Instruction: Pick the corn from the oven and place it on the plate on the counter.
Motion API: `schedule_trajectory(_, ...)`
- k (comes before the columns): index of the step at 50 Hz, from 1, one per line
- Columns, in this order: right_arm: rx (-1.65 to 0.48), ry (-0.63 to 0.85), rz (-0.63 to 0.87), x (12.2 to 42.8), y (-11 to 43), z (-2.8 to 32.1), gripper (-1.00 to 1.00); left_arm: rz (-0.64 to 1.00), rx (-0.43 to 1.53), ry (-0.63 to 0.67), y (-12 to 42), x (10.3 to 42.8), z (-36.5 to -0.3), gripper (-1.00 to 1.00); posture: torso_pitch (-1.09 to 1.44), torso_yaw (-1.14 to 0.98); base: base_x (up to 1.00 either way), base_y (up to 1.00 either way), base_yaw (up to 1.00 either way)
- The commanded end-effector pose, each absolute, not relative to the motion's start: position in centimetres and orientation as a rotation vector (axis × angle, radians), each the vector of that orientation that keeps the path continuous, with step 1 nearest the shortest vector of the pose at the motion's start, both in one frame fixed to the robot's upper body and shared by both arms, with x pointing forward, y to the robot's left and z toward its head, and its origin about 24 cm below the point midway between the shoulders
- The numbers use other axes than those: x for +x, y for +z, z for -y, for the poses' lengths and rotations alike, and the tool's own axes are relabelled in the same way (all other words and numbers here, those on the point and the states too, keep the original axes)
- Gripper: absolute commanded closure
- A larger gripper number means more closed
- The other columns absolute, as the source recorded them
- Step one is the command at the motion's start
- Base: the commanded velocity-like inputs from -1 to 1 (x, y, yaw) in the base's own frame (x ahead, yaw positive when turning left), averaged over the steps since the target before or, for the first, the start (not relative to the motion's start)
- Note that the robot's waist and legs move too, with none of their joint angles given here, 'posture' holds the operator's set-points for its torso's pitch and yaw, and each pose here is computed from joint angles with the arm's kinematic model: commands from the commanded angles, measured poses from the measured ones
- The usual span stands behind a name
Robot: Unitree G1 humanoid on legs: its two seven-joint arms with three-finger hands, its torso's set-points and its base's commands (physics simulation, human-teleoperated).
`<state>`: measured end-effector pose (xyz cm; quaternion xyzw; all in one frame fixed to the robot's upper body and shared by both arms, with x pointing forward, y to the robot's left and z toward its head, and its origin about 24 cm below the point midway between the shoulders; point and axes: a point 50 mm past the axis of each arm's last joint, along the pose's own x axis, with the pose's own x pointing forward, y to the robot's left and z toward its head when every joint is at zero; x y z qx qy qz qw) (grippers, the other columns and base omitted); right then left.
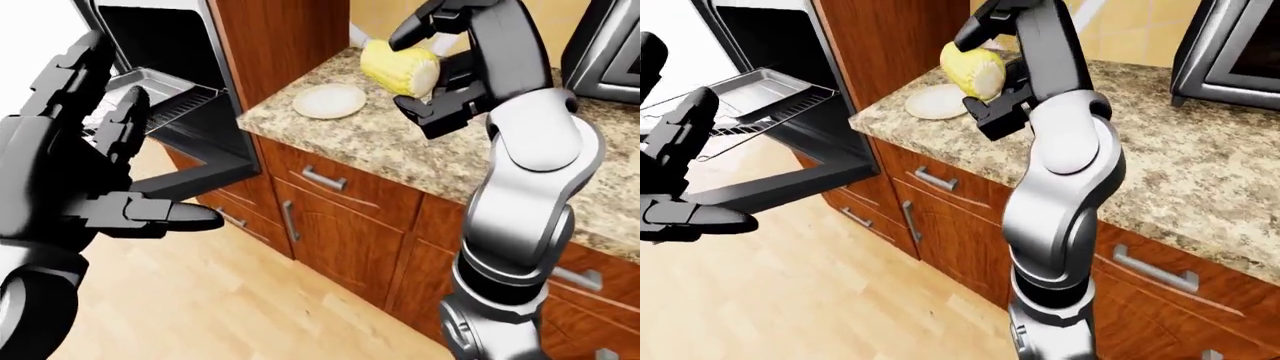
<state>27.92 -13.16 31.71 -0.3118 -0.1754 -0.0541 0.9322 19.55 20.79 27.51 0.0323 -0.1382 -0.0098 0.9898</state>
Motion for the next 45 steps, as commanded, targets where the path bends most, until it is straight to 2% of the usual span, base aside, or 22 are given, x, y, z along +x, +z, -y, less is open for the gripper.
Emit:
schedule_trajectory(1,-0.647,-0.121,0.409,27.61,32.41,12.94,1.0,0.313,0.064,0.002,27.92,19.5,-21.07,-1.0,0.0,0.0,0.3,0.0,0.0)
schedule_trajectory(14,-0.655,-0.121,0.406,27.5,32.03,13.0,1.0,0.309,0.068,-0.001,27.68,19.66,-20.92,-1.0,0.0,0.0,0.31,0.03,0.0)
schedule_trajectory(36,-0.644,-0.112,0.419,27.07,32.15,12.69,1.0,0.306,0.06,0.004,27.39,19.5,-21.19,-1.0,0.0,0.0,0.36,0.35,0.0)
schedule_trajectory(45,-0.645,-0.109,0.428,26.84,32.7,12.58,1.0,0.307,0.061,0.008,27.47,19.29,-21.46,-1.0,0.0,0.0,0.03,0.31,0.0)
